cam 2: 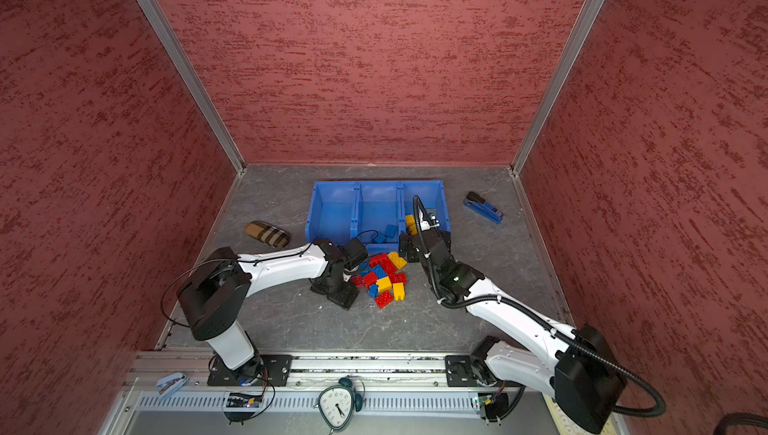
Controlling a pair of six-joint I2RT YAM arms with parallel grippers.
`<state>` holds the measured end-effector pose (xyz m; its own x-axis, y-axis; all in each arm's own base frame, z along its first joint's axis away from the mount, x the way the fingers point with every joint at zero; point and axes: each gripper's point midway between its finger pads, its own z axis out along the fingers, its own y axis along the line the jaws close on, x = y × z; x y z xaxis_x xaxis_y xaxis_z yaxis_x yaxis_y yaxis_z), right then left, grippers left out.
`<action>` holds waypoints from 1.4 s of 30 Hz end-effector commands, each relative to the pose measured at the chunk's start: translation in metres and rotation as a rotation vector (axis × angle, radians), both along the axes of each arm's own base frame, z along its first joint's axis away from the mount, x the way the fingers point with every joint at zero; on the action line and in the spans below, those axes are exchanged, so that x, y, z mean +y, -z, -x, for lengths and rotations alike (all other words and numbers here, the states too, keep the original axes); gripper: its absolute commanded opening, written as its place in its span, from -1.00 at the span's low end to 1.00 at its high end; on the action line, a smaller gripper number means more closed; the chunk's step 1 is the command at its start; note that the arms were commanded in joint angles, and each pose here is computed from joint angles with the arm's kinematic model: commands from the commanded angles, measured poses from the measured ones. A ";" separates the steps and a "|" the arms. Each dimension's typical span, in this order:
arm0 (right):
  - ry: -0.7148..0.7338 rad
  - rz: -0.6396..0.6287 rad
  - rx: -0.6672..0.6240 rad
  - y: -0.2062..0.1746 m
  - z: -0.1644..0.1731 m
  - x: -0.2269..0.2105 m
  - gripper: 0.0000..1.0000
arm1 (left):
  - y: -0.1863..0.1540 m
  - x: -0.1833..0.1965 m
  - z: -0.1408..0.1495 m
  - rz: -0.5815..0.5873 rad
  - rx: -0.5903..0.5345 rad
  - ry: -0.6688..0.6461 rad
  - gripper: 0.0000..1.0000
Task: Sort the legos into containers by color
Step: Pick up the lego from the middle-left of the table, then place the lego in the container.
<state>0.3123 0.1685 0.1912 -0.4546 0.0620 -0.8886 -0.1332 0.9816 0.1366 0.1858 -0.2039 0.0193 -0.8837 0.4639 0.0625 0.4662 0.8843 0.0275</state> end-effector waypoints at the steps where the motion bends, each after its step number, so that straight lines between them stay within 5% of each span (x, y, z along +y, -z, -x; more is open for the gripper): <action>1: 0.011 -0.032 -0.050 -0.021 -0.002 -0.001 0.97 | -0.002 0.000 -0.010 0.004 -0.027 0.045 0.73; 6: 0.015 -0.034 -0.052 -0.022 -0.002 -0.002 0.97 | 0.006 -0.004 -0.012 0.047 -0.005 0.048 0.69; 12: 0.015 -0.033 -0.054 -0.023 -0.002 -0.002 0.97 | 0.010 -0.007 -0.006 0.055 0.018 0.054 0.31; 26: 0.018 -0.020 -0.059 -0.024 -0.002 -0.003 0.97 | -0.007 -0.006 0.000 0.074 -0.002 0.039 -0.13; 33: 0.014 -0.028 -0.082 -0.030 -0.003 -0.003 0.97 | -0.065 -0.023 -0.016 0.198 -0.142 0.083 -0.23; 42: 0.013 -0.100 -0.080 -0.027 0.000 0.001 0.97 | -0.158 -0.103 -0.104 0.462 -0.444 0.159 -0.21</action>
